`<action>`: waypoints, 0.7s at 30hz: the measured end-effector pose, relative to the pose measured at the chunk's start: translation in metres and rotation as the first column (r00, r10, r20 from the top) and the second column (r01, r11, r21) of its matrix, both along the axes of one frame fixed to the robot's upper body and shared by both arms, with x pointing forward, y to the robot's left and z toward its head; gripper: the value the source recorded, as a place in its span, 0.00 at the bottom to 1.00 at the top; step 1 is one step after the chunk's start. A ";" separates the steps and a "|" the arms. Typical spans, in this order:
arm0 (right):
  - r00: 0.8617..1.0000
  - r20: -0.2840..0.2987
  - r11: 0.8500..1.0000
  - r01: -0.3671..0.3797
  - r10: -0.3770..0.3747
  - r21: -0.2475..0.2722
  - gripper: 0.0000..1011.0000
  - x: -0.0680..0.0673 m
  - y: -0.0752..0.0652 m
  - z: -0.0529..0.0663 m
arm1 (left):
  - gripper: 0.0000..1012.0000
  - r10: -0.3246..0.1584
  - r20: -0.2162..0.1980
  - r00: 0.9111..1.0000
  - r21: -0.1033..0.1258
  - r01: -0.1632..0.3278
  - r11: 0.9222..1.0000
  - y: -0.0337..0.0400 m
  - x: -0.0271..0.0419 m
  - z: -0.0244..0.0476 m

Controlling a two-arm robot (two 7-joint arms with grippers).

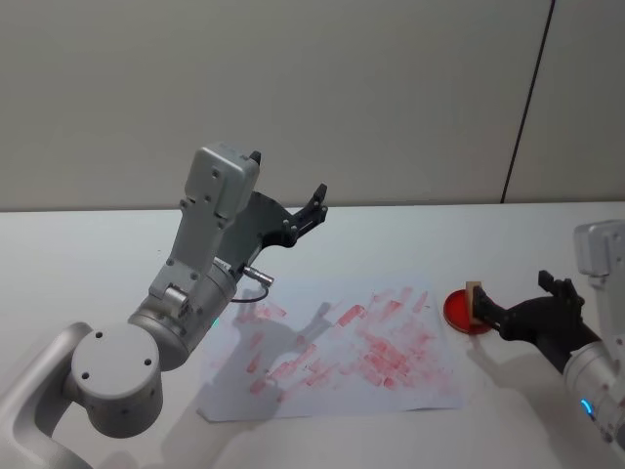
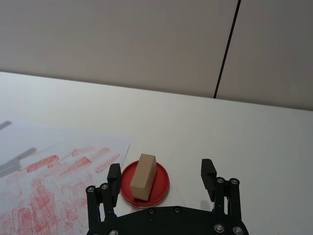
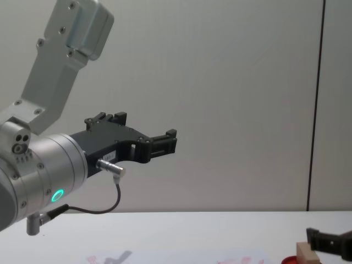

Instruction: Use the one hand to pick up the stamp and affix it onto the A4 paper.

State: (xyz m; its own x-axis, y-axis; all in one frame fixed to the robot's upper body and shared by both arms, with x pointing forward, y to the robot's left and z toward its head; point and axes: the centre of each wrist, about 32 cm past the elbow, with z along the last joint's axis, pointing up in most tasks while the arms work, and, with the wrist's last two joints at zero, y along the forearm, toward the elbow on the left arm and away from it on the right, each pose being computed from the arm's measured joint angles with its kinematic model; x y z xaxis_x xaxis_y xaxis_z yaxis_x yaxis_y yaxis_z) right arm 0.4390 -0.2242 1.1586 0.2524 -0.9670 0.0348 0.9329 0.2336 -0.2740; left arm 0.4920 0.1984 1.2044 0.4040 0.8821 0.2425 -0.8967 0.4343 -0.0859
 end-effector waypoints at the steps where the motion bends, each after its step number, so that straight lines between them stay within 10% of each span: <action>1: 1.000 -0.005 1.000 0.002 -0.002 -0.001 0.99 0.000 0.001 -0.001 | 0.99 0.000 0.000 1.000 0.000 0.000 1.000 0.0000 0.0000 0.0000; 21: 0.998 -0.052 0.999 0.026 -0.027 -0.028 0.99 0.020 0.020 -0.019 | 0.99 0.000 0.000 1.000 0.000 0.000 1.000 0.0000 0.0000 0.0000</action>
